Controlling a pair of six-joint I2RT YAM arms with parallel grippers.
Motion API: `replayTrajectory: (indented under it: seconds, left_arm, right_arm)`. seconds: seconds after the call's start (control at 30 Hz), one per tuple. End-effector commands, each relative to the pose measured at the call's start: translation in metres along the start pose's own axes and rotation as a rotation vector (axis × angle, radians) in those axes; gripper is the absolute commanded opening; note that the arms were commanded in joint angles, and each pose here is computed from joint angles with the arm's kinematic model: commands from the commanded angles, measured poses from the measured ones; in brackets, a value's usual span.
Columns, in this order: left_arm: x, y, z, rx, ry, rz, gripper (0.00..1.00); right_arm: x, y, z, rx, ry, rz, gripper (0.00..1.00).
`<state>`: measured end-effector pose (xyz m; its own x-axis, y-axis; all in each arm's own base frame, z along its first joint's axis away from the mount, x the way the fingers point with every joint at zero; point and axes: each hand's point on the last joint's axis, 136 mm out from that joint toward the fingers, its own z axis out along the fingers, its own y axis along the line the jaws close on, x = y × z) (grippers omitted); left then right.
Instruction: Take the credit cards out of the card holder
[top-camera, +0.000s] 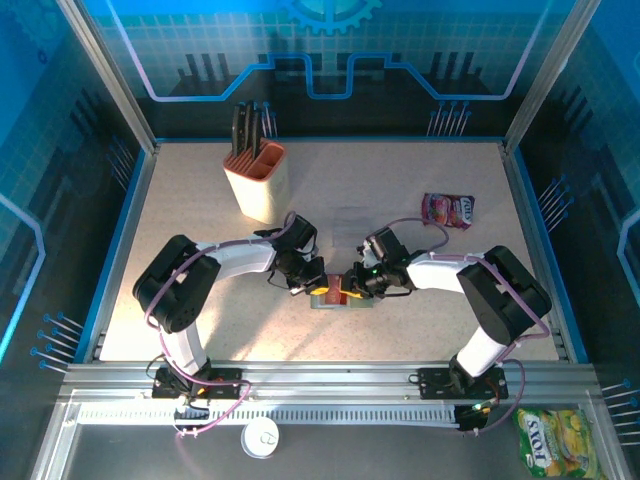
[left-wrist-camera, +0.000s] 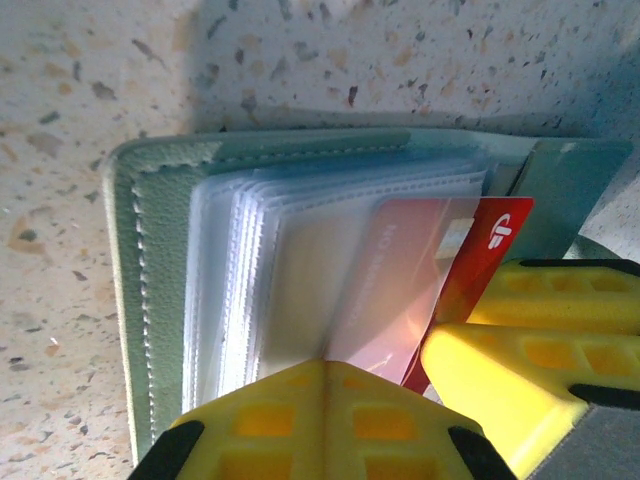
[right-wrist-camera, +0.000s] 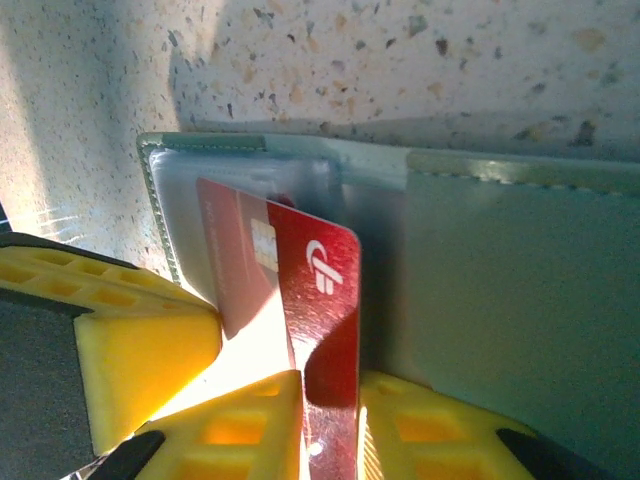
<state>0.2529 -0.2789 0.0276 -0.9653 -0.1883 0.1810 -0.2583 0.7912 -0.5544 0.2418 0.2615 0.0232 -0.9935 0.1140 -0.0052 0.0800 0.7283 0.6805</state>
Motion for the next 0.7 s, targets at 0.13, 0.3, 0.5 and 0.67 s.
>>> replayTrajectory:
  seconds: [0.13,0.3,0.5,0.67]
  left_arm:
    - [0.008,0.018,0.010,-0.054,0.034,-0.021,0.00]
    - [0.008,0.018,0.010,-0.058,0.034,-0.021,0.00]
    - [0.007,0.018,0.008,-0.058,0.024,-0.019,0.00]
    - [0.007,0.018,0.008,-0.061,0.027,-0.017,0.00]
  right_arm:
    - [-0.004,0.005,-0.007,-0.030,-0.019,0.003,0.15]
    - [-0.006,0.005,-0.013,-0.025,-0.035,0.002,0.10]
    - [-0.009,0.001,-0.022,-0.009,-0.053,-0.003,0.09]
    - [-0.010,-0.008,-0.032,0.023,-0.061,-0.003,0.08]
